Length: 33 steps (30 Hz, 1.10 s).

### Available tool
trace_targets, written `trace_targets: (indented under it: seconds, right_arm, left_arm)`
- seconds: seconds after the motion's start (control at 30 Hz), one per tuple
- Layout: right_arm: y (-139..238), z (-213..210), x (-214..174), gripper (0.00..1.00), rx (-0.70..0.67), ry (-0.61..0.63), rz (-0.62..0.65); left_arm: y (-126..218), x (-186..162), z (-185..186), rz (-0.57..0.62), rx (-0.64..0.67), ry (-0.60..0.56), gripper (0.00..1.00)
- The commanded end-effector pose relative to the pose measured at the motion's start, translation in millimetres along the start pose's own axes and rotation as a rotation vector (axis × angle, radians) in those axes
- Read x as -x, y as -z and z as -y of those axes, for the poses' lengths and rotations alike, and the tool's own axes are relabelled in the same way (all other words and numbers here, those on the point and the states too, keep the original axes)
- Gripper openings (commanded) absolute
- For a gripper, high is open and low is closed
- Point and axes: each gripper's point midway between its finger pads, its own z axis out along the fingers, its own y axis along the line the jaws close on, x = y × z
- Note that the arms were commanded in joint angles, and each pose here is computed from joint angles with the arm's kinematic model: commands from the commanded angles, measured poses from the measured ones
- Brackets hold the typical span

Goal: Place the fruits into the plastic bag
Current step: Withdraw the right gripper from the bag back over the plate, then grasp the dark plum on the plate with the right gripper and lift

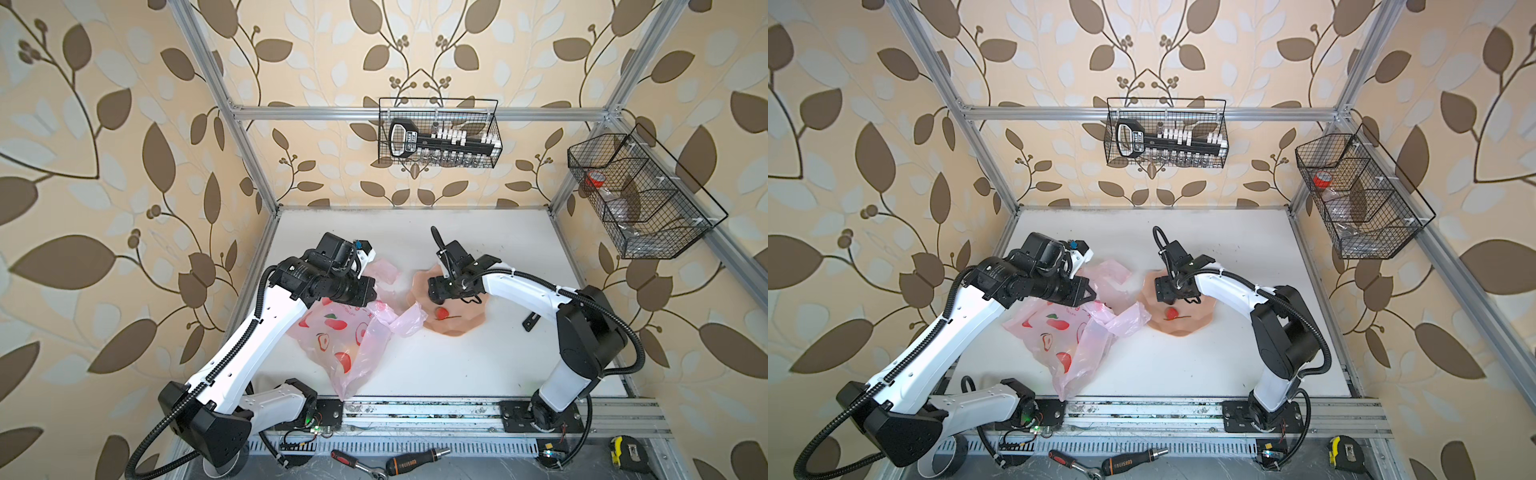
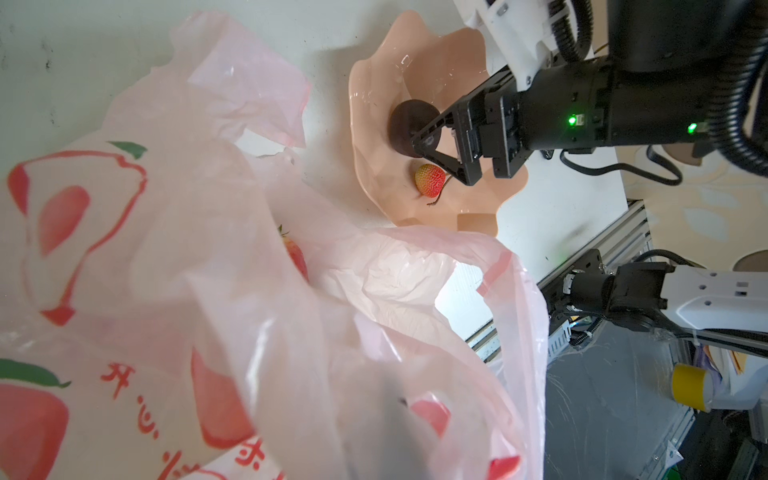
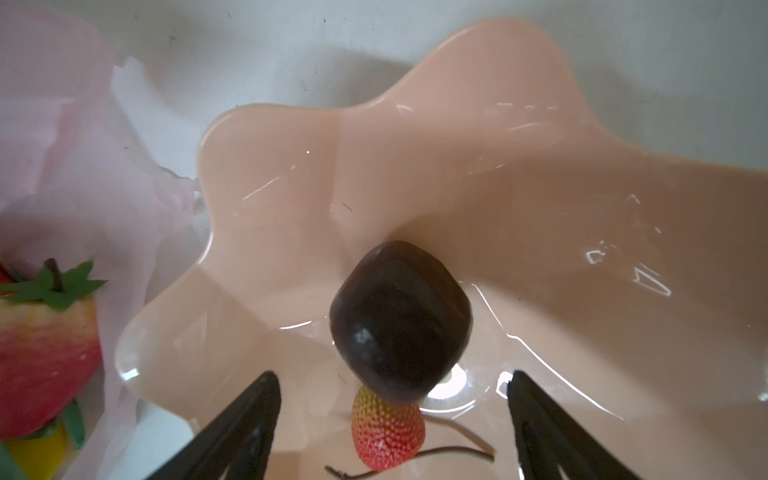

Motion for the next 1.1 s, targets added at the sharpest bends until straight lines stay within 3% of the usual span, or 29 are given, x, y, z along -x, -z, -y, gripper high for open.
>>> trace_targets:
  seconds: [0.0,0.47,0.6,0.73,1.07]
  right_arm:
    - [-4,-2,13,0.83,-0.031,0.047,0.019]
    - [-31,0,10,0.77,-0.059,0.059,-0.021]
    - [-33,0,8,0.71,-0.06,0.06,-0.027]
    - [-30,1,10,0.59,-0.062,0.058,-0.016]
    - [3,-3,25,0.52,-0.015,0.007,0.055]
  left_arm:
    - [5,-2,3,0.007,-0.02,-0.018,0.0]
    - [4,-2,4,0.001,-0.021,-0.016,0.0]
    - [4,-2,3,0.004,-0.02,-0.015,0.0]
    - [5,-1,4,0.007,-0.02,-0.016,0.0]
    - [7,-3,4,0.009,-0.019,-0.014,0.0]
